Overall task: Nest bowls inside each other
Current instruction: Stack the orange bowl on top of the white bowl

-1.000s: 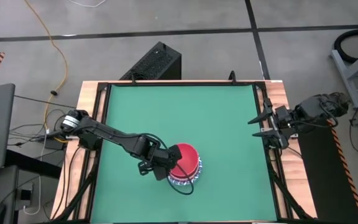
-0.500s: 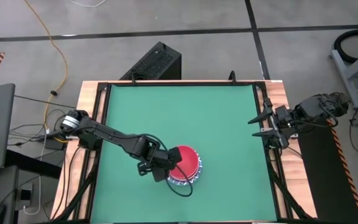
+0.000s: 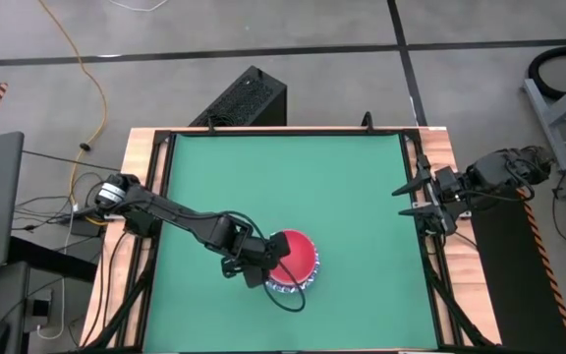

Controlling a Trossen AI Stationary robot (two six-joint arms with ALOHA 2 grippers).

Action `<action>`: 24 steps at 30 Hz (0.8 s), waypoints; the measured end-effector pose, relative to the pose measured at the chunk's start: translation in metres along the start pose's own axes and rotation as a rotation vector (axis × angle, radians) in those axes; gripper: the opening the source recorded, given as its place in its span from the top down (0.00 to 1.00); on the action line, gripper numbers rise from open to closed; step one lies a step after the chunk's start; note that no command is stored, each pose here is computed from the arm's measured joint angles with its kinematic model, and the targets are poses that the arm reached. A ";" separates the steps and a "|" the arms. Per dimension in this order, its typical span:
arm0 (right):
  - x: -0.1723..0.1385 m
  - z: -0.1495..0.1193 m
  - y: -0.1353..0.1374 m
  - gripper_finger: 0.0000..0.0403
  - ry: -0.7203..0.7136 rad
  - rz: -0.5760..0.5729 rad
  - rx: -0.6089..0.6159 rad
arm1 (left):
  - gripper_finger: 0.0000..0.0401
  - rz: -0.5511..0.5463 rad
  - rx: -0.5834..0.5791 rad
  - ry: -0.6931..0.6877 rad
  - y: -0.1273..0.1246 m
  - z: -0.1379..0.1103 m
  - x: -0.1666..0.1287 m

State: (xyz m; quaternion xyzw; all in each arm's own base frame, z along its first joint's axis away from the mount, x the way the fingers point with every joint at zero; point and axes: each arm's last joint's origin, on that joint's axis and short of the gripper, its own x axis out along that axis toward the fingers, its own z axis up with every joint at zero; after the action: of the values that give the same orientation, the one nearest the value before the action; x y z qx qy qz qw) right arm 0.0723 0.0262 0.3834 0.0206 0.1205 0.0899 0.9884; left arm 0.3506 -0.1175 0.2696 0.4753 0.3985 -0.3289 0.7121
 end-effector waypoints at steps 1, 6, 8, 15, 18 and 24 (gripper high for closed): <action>0.000 0.000 0.000 0.41 0.000 0.000 0.000 | 0.85 0.016 -0.004 0.017 0.000 0.000 0.000; 0.000 0.000 0.000 0.41 0.000 0.000 0.000 | 0.82 0.084 -0.057 0.053 0.001 0.004 -0.006; 0.000 0.000 0.000 0.41 0.000 0.000 0.000 | 0.84 0.093 -0.129 0.038 0.003 0.005 -0.009; 0.000 0.000 0.000 0.41 0.000 0.000 0.001 | 0.99 0.128 -0.297 -0.031 0.004 0.005 -0.032; 0.000 0.000 0.000 0.41 0.000 0.001 0.001 | 1.00 0.111 -0.364 -0.064 0.003 0.005 -0.036; 0.000 0.000 0.000 0.41 0.000 0.001 0.003 | 1.00 0.265 -0.492 -0.073 -0.006 0.004 -0.012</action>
State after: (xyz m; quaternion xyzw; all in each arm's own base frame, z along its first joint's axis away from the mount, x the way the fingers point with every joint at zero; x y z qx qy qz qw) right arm 0.0723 0.0262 0.3834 0.0221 0.1208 0.0901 0.9883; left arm 0.3406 -0.1219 0.2786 0.3242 0.3748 -0.1432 0.8567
